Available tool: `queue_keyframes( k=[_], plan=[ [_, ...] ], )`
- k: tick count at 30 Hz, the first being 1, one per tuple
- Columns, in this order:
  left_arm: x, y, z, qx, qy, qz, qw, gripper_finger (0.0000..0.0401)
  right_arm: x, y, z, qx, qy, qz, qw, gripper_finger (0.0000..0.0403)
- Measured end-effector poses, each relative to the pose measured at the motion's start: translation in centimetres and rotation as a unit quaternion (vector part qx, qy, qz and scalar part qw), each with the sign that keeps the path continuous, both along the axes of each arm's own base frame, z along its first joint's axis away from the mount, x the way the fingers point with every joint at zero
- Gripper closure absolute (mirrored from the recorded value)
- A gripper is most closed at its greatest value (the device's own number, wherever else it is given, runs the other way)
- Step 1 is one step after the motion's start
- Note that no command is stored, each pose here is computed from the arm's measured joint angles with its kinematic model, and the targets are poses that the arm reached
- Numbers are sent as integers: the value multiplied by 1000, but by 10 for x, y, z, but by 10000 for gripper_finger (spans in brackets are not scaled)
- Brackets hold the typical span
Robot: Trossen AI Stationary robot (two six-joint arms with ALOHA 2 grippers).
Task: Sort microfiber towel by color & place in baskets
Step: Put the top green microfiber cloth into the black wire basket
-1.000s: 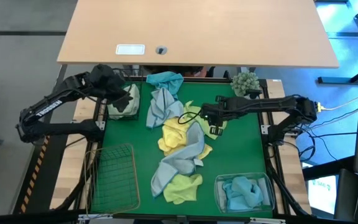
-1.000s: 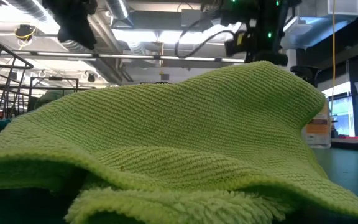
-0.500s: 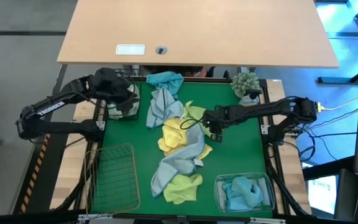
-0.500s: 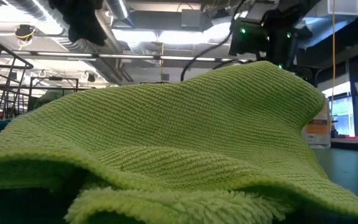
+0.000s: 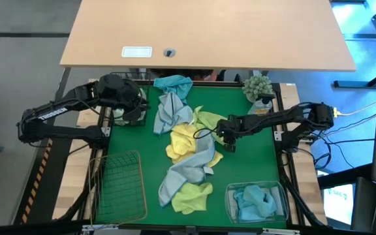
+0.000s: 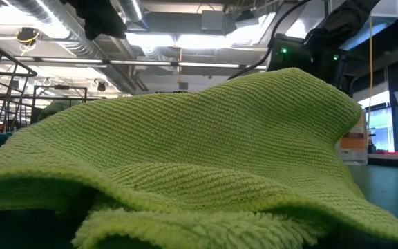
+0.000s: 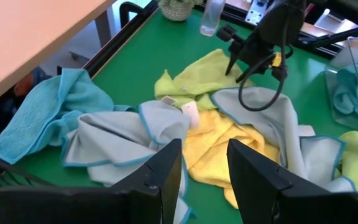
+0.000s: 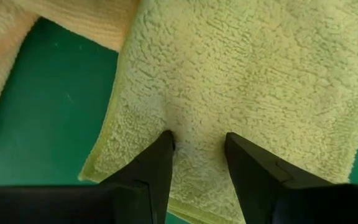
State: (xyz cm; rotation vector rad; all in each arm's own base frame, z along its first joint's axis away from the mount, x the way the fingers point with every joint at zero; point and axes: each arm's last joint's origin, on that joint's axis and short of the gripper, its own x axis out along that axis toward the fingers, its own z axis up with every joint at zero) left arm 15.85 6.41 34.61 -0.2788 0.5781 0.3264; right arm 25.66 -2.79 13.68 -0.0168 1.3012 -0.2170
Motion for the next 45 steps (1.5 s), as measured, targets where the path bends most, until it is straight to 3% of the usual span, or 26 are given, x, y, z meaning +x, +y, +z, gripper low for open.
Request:
queue_keyframes(
  k=[6,14,21,31,38,45],
  plan=[
    [2,-4,0,5,2,-6,1000,277,-2,1,-4,14,-2,4,1000,288],
    [3,-8,0,10,4,-12,1000,277,1,1,-3,14,-21,5,1000,393],
    [4,-12,0,12,5,-25,1000,277,11,0,9,15,-24,6,1000,384],
    [17,-18,-6,23,25,-63,997,277,37,-3,58,-2,-41,20,999,392],
    [48,-17,-18,52,36,-100,993,277,55,-7,104,-53,-81,22,995,395],
    [82,-11,-27,106,17,-108,988,277,71,-9,149,-69,-154,31,985,398]
  ],
)
